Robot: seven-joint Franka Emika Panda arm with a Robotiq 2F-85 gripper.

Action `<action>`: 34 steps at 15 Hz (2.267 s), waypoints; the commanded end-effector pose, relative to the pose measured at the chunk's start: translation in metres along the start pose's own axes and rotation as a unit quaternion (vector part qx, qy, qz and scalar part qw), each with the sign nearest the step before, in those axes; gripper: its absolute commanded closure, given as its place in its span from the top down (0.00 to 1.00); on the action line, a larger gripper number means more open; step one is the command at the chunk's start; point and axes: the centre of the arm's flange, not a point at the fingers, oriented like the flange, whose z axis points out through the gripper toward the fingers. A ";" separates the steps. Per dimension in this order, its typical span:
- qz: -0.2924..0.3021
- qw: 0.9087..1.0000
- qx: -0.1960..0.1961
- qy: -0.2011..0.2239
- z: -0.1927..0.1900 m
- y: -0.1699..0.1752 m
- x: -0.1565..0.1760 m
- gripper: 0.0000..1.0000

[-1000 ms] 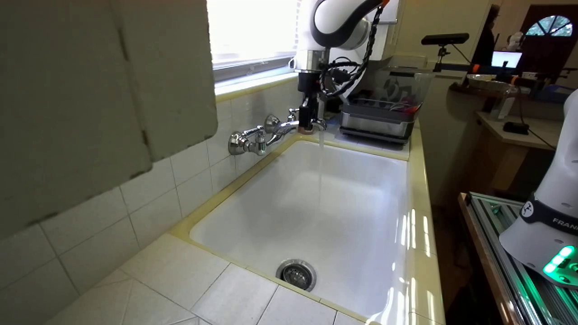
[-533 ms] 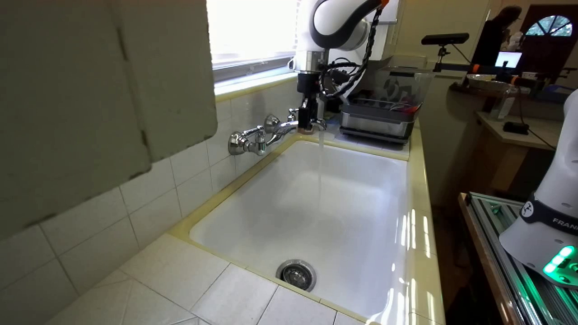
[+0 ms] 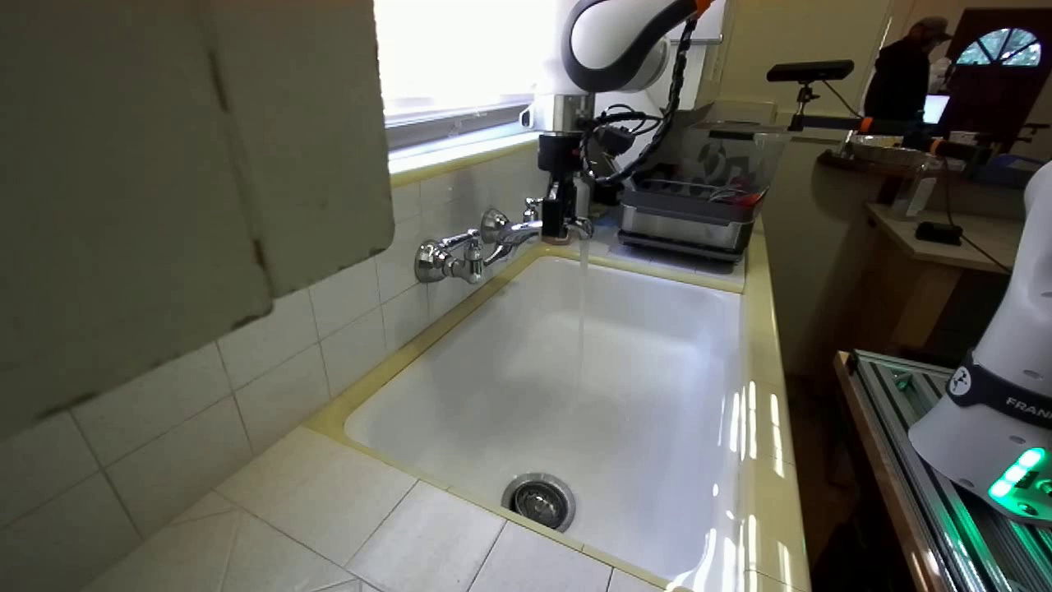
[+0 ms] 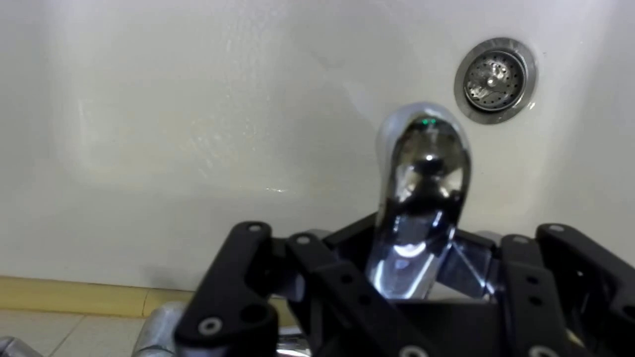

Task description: Push the faucet handle on the right forwards then push the faucet to the left.

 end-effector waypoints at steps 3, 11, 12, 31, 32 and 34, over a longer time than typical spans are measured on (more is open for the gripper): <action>0.016 1.000 0.007 0.022 -0.014 -0.033 0.012 0.47; 0.072 0.997 0.029 0.014 -0.019 -0.050 0.015 1.00; 0.085 0.996 0.037 0.013 -0.017 -0.053 0.016 1.00; 0.287 0.953 0.085 0.048 -0.017 -0.075 0.028 1.00; 0.294 0.951 0.086 0.050 -0.017 -0.075 0.028 1.00; 0.305 0.947 0.088 0.050 -0.016 -0.075 0.029 1.00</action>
